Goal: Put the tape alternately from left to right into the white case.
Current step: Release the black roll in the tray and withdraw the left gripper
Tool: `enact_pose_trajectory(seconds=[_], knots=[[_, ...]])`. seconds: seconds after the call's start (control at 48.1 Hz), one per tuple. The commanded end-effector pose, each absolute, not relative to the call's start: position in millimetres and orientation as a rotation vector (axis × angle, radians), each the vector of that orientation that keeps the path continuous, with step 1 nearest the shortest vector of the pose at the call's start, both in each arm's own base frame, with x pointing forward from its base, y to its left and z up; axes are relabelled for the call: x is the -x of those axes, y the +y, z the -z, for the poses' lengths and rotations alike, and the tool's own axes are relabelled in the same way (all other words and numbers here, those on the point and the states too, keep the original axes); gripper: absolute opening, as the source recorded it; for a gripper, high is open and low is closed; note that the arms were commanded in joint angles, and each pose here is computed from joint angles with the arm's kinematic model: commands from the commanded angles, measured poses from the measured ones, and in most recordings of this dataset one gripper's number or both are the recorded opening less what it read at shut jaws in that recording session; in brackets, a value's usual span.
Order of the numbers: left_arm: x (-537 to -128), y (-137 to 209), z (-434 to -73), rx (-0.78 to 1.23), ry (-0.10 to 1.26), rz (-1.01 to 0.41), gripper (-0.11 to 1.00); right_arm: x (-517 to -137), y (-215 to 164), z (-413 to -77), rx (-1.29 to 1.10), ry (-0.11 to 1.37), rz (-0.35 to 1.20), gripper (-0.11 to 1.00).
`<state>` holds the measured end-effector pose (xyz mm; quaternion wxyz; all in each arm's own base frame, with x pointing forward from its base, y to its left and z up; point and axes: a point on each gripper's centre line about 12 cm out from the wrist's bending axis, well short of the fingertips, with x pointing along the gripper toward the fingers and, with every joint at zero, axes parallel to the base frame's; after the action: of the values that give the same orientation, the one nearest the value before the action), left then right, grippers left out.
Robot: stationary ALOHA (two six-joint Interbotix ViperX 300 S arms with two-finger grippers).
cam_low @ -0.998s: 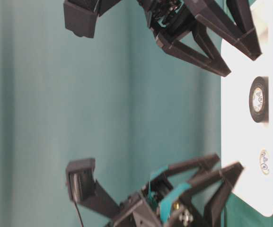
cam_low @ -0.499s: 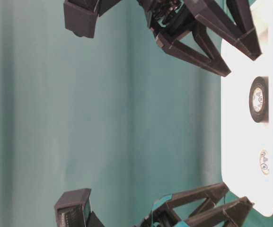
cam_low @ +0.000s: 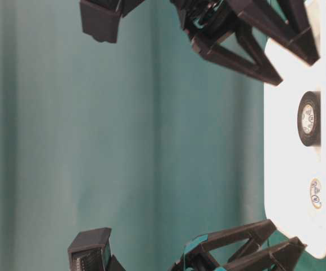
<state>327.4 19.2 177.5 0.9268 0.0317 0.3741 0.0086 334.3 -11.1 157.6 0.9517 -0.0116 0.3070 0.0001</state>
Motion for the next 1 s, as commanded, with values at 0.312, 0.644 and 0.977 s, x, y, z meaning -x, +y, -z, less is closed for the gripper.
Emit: enact_pose_trajectory(seconds=[0.312,0.644,0.977], knots=[[-330.0,18.8,-186.3,-0.062,0.735,-0.019,0.98,-309.2,11.7,-160.0,-0.038,0.649,-0.034,0.70],[-330.0,18.8,-186.3,-0.062,0.735,-0.019,0.98,-278.6,9.8,-155.1,-0.127,0.722,0.019,0.70],[-330.6,18.9,-186.8,-0.063,0.724,-0.020,0.98,-269.8,7.8,-155.9,-0.124,0.750,0.034,0.70]])
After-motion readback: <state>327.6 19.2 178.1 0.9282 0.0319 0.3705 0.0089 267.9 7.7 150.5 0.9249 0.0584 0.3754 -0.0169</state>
